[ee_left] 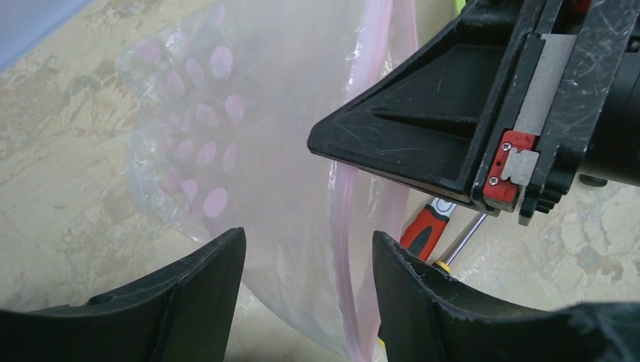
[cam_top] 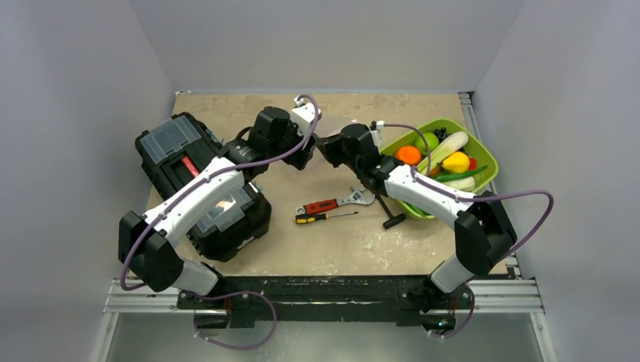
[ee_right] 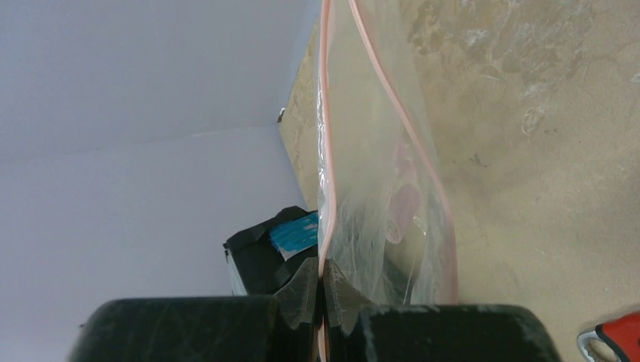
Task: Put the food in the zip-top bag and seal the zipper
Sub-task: Open the zipper of the food storage bag at the center of the board.
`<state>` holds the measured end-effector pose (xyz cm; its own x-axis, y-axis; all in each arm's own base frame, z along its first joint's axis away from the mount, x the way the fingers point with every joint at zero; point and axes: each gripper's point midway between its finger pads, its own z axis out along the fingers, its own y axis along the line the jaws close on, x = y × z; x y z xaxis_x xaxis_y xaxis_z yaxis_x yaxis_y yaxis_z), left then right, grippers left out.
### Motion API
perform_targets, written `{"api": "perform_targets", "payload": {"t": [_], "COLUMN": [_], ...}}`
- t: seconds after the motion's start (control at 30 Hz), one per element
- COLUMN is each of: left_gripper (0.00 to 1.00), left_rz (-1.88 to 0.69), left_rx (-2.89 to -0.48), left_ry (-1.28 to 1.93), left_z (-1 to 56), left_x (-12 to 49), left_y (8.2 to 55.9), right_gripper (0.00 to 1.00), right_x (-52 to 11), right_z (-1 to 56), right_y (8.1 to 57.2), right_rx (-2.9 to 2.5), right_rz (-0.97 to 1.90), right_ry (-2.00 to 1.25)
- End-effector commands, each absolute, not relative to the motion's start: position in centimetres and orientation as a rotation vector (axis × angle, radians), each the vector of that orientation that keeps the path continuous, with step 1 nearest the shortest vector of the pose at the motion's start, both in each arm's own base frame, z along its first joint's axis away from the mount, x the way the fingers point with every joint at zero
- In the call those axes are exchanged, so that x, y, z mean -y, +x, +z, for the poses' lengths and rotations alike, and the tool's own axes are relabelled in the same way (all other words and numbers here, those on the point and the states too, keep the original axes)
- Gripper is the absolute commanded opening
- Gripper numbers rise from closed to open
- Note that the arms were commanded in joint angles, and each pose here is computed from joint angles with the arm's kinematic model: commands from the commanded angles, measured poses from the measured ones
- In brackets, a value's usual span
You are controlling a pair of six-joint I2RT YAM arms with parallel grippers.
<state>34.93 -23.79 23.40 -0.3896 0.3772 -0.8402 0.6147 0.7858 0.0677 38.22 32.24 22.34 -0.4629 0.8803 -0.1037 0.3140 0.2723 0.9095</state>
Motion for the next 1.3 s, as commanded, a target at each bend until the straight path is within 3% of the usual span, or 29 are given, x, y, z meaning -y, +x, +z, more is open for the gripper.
{"api": "perform_targets", "payload": {"t": [0.0, 0.07, 0.47, 0.63, 0.67, 0.8, 0.9, 1.17, 1.27], "left_gripper": [0.58, 0.48, 0.32, 0.0, 0.0, 0.0, 0.0, 0.0, 0.0], "left_rz": [-0.247, -0.233, -0.103, -0.083, -0.074, -0.038, -0.036, -0.035, -0.032], "left_rx": [-2.001, -2.003, -1.994, -2.01, -2.017, -2.042, -2.055, -2.12, -2.136], "left_ry": [0.775, 0.77, 0.74, 0.711, 0.705, 0.68, 0.662, 0.564, 0.55], "left_z": [24.1, 24.0, 24.1, 24.4, 24.2, 23.9, 23.8, 23.6, 23.5], "left_x": [24.4, 24.3, 23.8, 23.4, 23.3, 22.7, 22.7, 22.6, 22.5], "left_y": [35.7, 35.8, 36.2, 36.2, 36.2, 36.4, 36.5, 36.8, 36.8], "right_gripper": [0.0, 0.0, 0.0, 0.0, 0.05, 0.47, 0.63, 0.73, 0.77], "right_x": [-32.4, -32.3, -33.1, -33.6, -33.5, -32.5, -30.3, -26.2, -24.5], "right_z": [26.0, 25.8, 25.2, 24.7, 24.5, 24.0, 22.9, 24.4, 23.5], "right_y": [37.9, 37.6, 36.7, 36.6, 36.6, 36.4, 36.4, 35.8, 35.6], "right_rx": [-1.862, -1.866, -1.889, -1.91, -1.916, -1.932, -1.948, -2.014, -2.079], "right_rz": [1.229, 1.227, 1.244, 1.226, 1.206, 1.134, 1.062, 0.833, 0.696], "right_ry": [1.063, 1.068, 1.074, 1.027, 1.005, 0.813, 0.677, 0.131, 0.103]}}
